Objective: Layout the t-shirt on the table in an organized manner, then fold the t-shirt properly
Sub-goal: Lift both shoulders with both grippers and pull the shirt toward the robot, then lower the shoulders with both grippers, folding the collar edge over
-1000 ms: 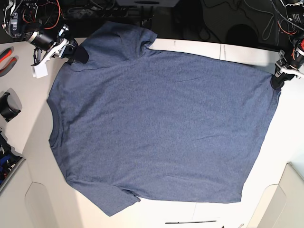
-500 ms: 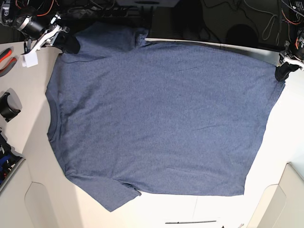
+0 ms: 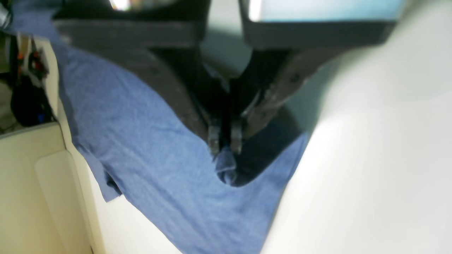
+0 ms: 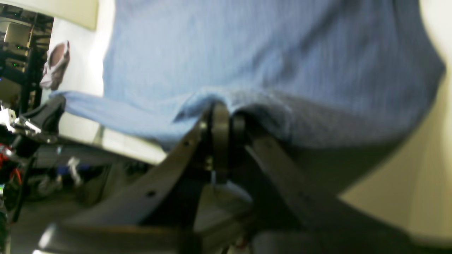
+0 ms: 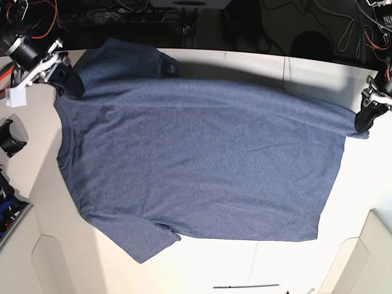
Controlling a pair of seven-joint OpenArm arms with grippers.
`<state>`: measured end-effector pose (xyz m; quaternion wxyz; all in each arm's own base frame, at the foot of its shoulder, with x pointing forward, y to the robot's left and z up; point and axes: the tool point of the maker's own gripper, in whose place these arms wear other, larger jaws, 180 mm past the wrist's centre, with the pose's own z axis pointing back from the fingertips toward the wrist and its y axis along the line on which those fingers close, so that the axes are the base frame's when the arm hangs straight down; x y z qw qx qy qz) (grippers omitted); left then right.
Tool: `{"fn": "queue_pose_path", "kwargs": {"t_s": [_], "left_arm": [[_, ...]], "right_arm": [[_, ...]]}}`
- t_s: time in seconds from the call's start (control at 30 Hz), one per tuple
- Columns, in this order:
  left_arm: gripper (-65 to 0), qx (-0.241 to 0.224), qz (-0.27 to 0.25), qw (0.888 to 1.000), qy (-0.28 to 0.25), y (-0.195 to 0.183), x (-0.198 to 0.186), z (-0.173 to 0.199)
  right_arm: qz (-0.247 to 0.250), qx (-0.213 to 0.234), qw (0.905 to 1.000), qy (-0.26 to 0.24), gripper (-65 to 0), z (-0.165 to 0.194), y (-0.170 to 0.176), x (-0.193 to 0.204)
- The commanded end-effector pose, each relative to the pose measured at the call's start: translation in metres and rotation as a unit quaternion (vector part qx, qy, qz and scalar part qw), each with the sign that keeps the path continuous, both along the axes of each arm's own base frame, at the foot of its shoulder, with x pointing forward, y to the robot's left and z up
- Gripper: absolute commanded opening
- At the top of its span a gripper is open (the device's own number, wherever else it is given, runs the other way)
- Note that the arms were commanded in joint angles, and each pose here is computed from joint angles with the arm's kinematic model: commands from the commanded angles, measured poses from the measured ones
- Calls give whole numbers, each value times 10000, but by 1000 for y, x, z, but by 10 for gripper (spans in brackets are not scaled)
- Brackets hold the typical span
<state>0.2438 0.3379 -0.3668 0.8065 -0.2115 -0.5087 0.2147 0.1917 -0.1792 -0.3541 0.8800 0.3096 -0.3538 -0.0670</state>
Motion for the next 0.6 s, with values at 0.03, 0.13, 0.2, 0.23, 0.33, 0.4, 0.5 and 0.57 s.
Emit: {"fn": "queue_pose_path", "kwargs": {"t_s": [0.03, 0.13, 0.2, 0.23, 0.33, 0.4, 0.5, 0.57], "left_arm": [[-650, 253, -157, 9991, -311, -1, 22, 19], [-650, 547, -372, 9972, -348, -12, 43, 20], [-650, 752, -462, 9955, -353, -17, 53, 20], [-650, 847, -435, 9950, -308, -17, 57, 19], [-650, 1165, -447, 9920, -172, -18, 69, 15], [-650, 1332, -425, 9901, -94, -17, 74, 14], [-650, 1521, -318, 9878, -41, -11, 80, 15], [-650, 1633, -199, 9864, -9, -5, 81, 16]], "right_arm": [[8, -111, 9993, -359, -650, 14, -1, 19], [70, -239, 9980, -578, -650, 21, 2, 37], [118, -389, 9970, -663, -650, 21, 4, 46], [139, -488, 9962, -707, -650, 21, 5, 50], [217, -757, 9939, -778, -650, 16, 10, 55], [258, -926, 9916, -863, -650, 14, 14, 59], [305, -1209, 9873, -985, -650, 11, 17, 68], [329, -1328, 9862, -932, -650, 6, 18, 75]]}}
